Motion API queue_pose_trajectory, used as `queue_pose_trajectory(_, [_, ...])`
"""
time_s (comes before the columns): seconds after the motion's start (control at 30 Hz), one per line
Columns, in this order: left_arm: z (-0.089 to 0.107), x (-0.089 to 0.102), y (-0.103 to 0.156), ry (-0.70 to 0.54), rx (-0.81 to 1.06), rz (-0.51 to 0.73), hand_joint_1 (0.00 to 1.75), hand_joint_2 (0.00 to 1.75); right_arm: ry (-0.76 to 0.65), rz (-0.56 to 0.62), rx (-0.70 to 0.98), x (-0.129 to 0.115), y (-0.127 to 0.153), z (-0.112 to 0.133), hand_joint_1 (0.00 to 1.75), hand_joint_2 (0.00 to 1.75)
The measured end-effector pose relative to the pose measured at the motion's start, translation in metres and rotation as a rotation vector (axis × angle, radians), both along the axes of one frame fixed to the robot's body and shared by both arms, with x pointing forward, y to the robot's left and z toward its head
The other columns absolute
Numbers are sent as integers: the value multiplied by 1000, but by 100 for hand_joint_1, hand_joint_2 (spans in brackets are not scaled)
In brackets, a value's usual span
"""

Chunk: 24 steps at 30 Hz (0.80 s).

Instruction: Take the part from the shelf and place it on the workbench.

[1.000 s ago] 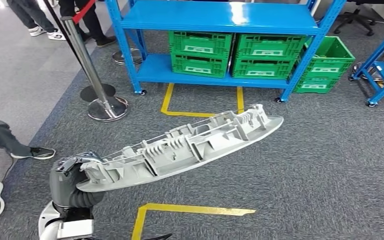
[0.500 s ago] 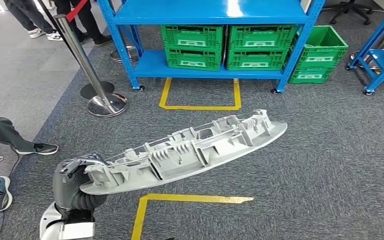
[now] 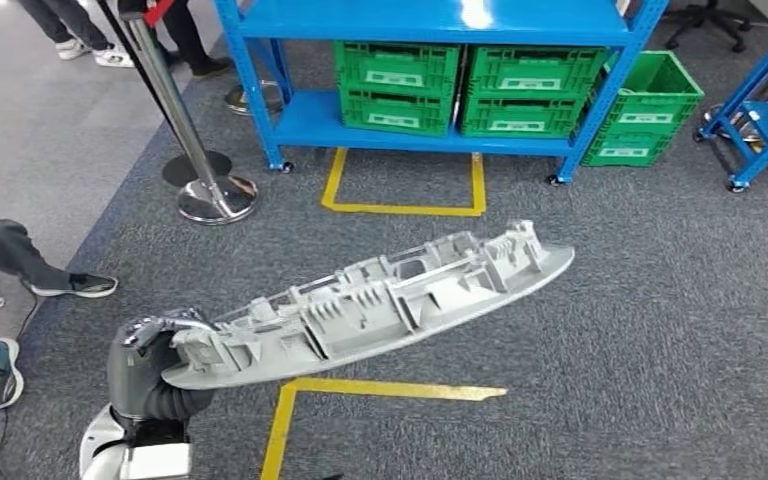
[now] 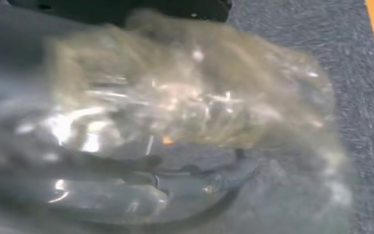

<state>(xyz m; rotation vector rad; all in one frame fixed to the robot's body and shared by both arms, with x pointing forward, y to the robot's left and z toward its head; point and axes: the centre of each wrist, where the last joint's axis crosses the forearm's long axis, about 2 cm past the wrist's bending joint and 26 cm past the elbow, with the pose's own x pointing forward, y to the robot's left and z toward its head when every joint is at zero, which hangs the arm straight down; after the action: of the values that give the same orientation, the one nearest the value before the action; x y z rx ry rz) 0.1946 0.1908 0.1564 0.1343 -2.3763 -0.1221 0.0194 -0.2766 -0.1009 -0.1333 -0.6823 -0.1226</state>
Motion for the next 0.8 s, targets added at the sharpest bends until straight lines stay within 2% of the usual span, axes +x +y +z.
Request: queue_pose_trajectory(0.8, [0,0,1,0,5,1,175,175,4,-7,0,-2,-3,1,0,0])
